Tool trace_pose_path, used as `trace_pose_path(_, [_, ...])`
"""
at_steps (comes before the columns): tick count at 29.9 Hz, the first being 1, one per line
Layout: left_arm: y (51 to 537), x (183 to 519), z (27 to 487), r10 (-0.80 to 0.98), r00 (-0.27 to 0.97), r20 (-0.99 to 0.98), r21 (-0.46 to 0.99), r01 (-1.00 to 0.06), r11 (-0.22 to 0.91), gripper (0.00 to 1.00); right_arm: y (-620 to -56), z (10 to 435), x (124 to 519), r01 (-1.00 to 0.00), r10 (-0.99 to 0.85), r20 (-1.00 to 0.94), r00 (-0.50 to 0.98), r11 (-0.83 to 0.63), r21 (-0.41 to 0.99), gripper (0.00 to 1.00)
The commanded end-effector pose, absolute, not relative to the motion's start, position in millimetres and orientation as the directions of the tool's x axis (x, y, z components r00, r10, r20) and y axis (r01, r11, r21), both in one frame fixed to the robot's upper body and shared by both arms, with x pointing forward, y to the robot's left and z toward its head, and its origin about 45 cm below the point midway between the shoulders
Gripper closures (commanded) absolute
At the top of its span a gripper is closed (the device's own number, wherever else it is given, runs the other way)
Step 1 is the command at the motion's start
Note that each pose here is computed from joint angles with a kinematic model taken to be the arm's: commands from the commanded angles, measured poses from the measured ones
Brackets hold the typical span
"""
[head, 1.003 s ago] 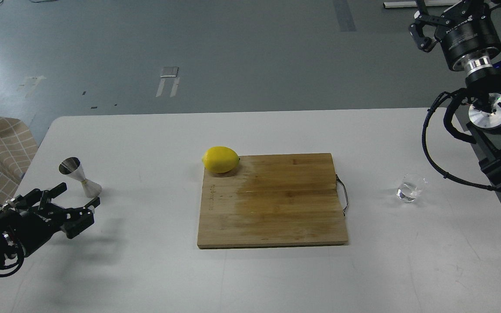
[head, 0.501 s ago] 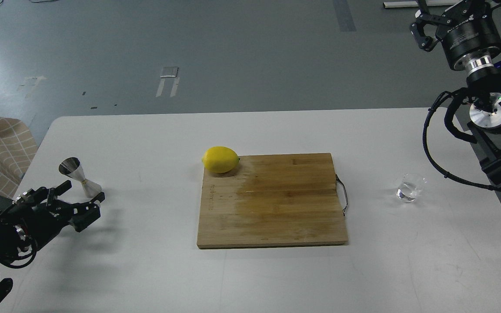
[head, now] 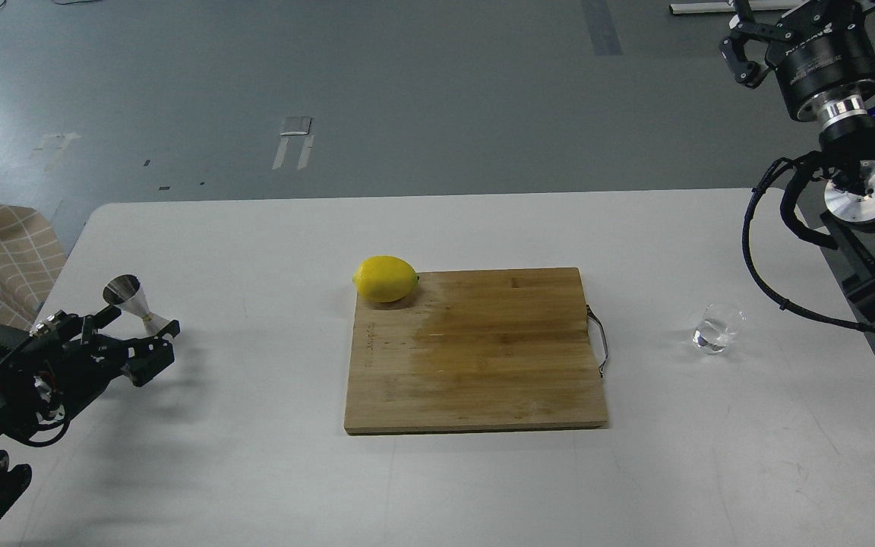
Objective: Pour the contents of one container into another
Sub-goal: 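Close the left gripper around the metal jigger, then lift the jigger with the left gripper and carry it onto the cutting board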
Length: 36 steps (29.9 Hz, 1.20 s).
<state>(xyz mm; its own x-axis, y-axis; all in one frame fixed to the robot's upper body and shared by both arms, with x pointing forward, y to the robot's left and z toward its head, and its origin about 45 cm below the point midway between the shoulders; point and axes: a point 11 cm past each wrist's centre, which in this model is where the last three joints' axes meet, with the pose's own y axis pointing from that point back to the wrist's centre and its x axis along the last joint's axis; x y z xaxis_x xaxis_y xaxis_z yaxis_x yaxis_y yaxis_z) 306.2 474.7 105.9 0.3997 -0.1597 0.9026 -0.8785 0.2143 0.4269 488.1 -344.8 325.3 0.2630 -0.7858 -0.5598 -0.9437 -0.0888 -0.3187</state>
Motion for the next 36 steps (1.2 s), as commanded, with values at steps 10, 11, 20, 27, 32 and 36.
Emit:
trace_pose_path(10, [469.8, 315.6, 101.9, -0.135, 0.394, 0.909, 0.414, -0.888, 0.202, 0.24, -345.4, 324.6, 487.5, -0.944, -0.786, -0.560, 0.262, -0.089, -0.318, 0.00])
trace_pose_path(11, [470.6, 315.8, 102.2, -0.136, 0.394, 0.909, 0.415, -0.888, 0.199, 0.28, -345.4, 324.6, 487.5, -0.944, -0.786, -0.560, 0.262, -0.089, -0.318, 0.00])
trace_pose_path(20, [467.4, 309.5, 94.1, -0.166, 0.422, 0.891, 0.451, -0.866, 0.217, 0.93, -344.8, 323.5, 487.3, -0.945, -0.786, -0.561, 0.262, -0.090, -0.316, 0.00])
trace_pose_path(27, [468.6, 309.8, 95.8, -0.171, 0.413, 0.895, 0.443, -0.870, 0.217, 1.00, -345.3, 322.0, 486.9, -0.946, -0.785, -0.562, 0.259, -0.088, -0.313, 0.00])
trace_pose_path(32, [466.7, 314.2, 99.9, -0.175, 0.394, 0.902, 0.426, -0.877, 0.223, 1.00, -345.5, 322.3, 486.9, -0.945, -0.785, -0.562, 0.259, -0.088, -0.314, 0.00])
trace_pose_path(36, [460.4, 326.8, 111.5, -0.182, 0.350, 0.919, 0.387, -0.889, 0.244, 1.00, -345.5, 324.7, 487.7, -0.945, -0.785, -0.563, 0.260, -0.085, -0.317, 0.00])
